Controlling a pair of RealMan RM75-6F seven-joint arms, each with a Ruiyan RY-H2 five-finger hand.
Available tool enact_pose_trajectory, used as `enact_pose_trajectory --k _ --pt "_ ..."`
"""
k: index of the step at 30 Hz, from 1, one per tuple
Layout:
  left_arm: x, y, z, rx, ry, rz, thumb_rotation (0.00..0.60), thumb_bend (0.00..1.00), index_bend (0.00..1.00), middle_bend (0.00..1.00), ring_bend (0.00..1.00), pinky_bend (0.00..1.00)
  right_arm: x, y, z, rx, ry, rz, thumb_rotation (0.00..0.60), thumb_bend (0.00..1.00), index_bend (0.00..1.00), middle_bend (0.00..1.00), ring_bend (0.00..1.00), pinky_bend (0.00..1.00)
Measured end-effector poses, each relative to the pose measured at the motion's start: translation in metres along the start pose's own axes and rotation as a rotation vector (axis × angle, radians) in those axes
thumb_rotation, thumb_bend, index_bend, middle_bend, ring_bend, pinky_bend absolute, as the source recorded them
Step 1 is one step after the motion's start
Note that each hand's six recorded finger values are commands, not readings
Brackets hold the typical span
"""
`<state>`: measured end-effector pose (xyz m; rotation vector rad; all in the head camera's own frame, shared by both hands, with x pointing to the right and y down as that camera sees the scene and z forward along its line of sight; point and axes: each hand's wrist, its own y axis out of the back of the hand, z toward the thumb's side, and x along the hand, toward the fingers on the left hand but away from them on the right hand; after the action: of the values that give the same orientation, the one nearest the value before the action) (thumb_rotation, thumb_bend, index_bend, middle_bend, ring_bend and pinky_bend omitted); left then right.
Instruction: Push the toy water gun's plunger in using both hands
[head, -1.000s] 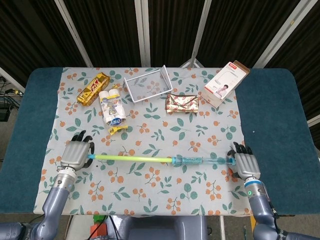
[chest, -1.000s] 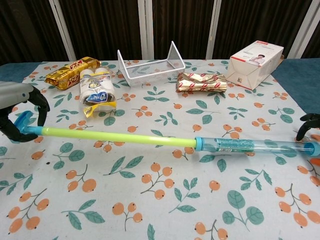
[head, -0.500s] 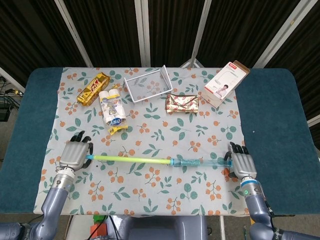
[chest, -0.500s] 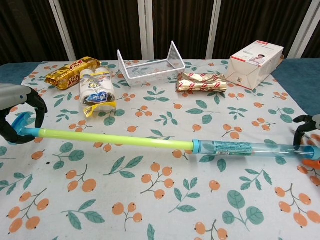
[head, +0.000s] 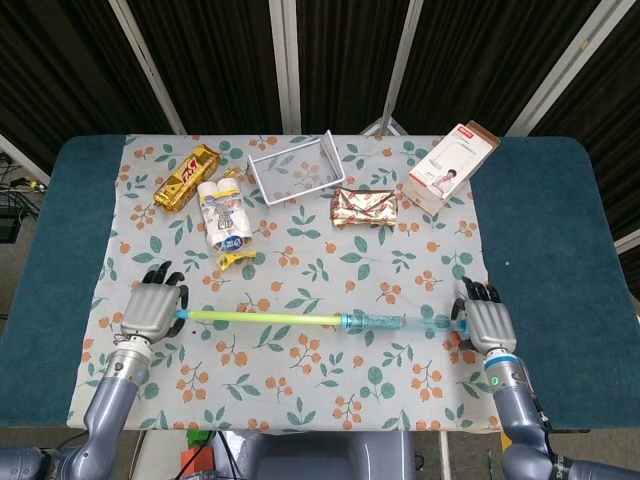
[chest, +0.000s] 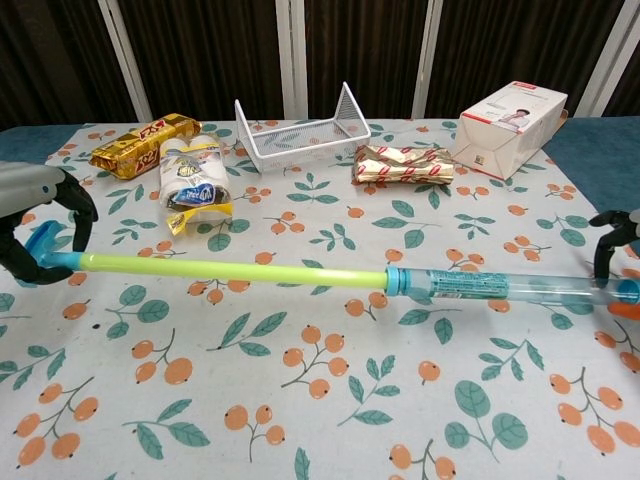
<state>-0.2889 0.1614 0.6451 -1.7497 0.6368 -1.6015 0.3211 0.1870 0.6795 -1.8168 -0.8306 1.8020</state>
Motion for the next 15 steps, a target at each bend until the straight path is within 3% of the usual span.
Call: enact_pose_trajectory --k 15 --pt "-0.003 0.002 0.029 -0.025 -0.054 0.007 0.6 0.5 0.61 0.21 0.05 0.16 0.009 0.014 0.025 -0.021 0.067 -0.011 0.6 0.38 0.61 0.02 0.0 0.0"
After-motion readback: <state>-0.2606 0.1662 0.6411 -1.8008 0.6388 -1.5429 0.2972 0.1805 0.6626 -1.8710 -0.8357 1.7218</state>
